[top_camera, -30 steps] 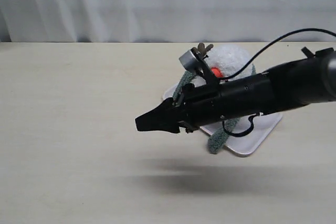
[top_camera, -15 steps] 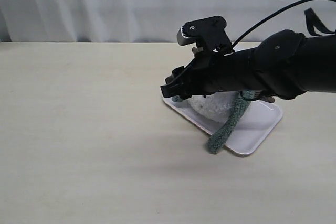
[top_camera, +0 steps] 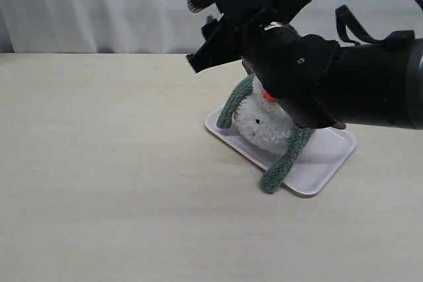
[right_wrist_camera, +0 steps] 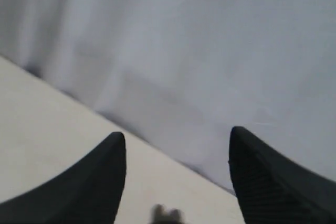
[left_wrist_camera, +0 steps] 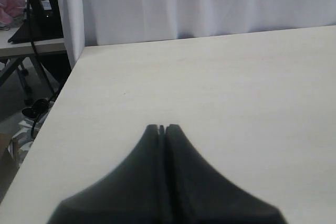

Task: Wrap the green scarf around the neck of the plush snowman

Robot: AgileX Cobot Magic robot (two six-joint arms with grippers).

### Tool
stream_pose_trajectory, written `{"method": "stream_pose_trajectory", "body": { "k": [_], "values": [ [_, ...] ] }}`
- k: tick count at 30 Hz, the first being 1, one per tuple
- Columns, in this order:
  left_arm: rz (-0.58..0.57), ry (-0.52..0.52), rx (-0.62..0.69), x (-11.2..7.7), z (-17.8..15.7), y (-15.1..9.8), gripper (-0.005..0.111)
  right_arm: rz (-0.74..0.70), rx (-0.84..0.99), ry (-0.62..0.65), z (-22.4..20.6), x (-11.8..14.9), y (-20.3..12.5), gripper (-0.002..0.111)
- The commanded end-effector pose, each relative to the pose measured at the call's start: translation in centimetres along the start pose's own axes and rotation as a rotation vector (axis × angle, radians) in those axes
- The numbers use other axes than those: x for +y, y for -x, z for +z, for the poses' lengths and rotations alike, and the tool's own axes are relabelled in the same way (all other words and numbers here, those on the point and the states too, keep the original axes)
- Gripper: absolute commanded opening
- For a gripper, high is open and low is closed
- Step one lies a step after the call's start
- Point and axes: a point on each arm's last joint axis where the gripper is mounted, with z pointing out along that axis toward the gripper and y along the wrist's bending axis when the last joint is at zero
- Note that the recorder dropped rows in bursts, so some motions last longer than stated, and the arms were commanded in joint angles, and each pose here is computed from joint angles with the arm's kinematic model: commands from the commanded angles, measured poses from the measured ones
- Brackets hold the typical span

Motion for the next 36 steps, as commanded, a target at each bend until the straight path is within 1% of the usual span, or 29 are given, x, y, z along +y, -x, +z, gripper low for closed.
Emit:
{"method": "stream_pose_trajectory", "body": {
  "k": [1,2,3,5,7,10,13,16,18,19,20,22,23,24,25,30,32,36],
  "values": [
    [0.001,0.005,-0.011,0.0,0.0,0.0,0.000,0.013,0.252,-0.267,0.2,-3.4,-0.2,0.055],
    [0.001,0.005,-0.011,0.0,0.0,0.0,0.000,0.046,0.321,-0.240,0.6,-4.0,-0.2,0.055],
    [0.001,0.005,-0.011,0.0,0.0,0.0,0.000,0.025,0.337,-0.211,1.1,-4.9,0.2,0.055],
    [0.001,0.005,-0.011,0.0,0.0,0.0,0.000,0.047,0.338,-0.225,1.5,-5.6,0.1,0.055],
    [0.001,0.005,-0.011,0.0,0.0,0.0,0.000,0.049,0.335,-0.216,1.5,-5.5,0.1,0.055],
    [0.001,0.005,-0.011,0.0,0.0,0.0,0.000,0.104,0.285,-0.095,1.8,-4.1,0.4,0.055],
    [0.001,0.005,-0.011,0.0,0.0,0.0,0.000,0.246,0.193,0.163,2.1,-2.0,1.0,0.052],
    [0.001,0.005,-0.011,0.0,0.0,0.0,0.000,0.453,0.114,0.516,2.4,0.1,1.7,0.049],
    [0.001,0.005,-0.011,0.0,0.0,0.0,0.000,0.598,0.116,0.687,2.9,1.1,1.9,0.048],
    [0.001,0.005,-0.011,0.0,0.0,0.0,0.000,0.613,0.140,0.752,3.2,1.5,1.7,0.048],
    [0.001,0.005,-0.011,0.0,0.0,0.0,0.000,0.609,0.178,0.781,3.5,1.9,1.5,0.048],
    [0.001,0.005,-0.011,0.0,0.0,0.0,0.000,0.543,0.312,0.761,4.3,2.4,0.5,0.048],
    [0.001,0.005,-0.011,0.0,0.0,0.0,0.000,0.456,0.369,0.738,4.5,2.8,0.0,0.048],
    [0.001,0.005,-0.011,0.0,0.0,0.0,0.000,0.406,0.440,0.696,4.7,3.1,-0.5,0.048],
    [0.001,0.005,-0.011,0.0,0.0,0.0,0.000,0.342,0.505,0.645,4.8,3.3,-1.0,0.048],
    [0.001,0.005,-0.011,0.0,0.0,0.0,0.000,0.265,0.824,0.293,4.6,3.7,-2.9,0.048],
    [0.001,0.005,-0.011,0.0,0.0,0.0,0.000,0.236,0.867,0.250,4.5,3.9,-3.5,0.049],
    [0.001,0.005,-0.011,0.0,0.0,0.0,0.000,0.303,0.878,0.286,4.9,5.1,-4.5,0.049]
  ]
}}
